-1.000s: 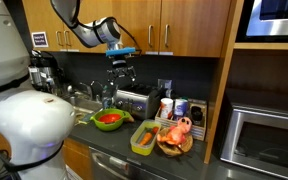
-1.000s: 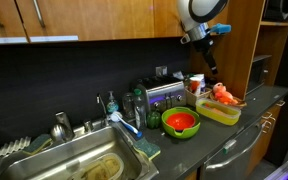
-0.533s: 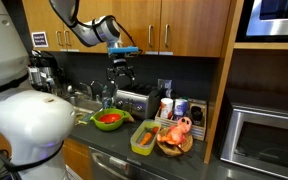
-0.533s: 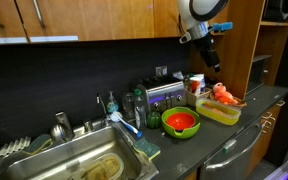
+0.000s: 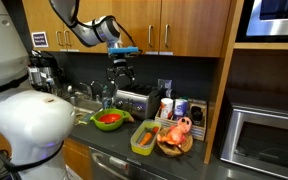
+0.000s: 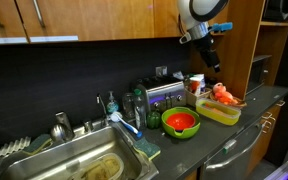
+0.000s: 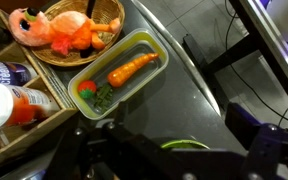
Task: Move the red and blue bowl to the counter
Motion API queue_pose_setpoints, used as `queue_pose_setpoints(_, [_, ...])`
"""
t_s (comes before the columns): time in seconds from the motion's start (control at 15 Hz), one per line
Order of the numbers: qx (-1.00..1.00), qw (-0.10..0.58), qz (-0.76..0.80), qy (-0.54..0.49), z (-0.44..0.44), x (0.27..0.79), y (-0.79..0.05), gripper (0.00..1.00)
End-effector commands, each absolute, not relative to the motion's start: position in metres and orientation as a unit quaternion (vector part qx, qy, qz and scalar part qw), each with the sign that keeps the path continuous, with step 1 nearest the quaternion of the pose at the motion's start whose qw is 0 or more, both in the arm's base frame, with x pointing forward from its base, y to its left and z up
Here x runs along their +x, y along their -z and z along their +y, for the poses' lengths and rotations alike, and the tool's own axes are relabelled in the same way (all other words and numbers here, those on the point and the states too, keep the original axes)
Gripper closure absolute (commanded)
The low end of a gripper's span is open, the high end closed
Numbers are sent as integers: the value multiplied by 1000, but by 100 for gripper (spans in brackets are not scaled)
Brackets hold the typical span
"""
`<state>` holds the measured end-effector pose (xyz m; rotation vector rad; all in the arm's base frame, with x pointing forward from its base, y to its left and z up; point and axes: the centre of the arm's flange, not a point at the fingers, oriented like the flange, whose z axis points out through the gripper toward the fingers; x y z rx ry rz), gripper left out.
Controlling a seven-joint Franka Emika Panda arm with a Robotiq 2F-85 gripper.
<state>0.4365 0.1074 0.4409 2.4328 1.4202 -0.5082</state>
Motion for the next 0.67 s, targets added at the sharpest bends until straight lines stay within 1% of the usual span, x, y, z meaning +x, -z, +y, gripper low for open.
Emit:
queue_pose_setpoints(0.0, [840,128,500,166,114,442,-425,0])
queue_pose_setpoints(0.2, [834,101,523,143,130,442,-415,0])
queue_pose_setpoints(0.6, [827,19,557,77,159,436,-407,0])
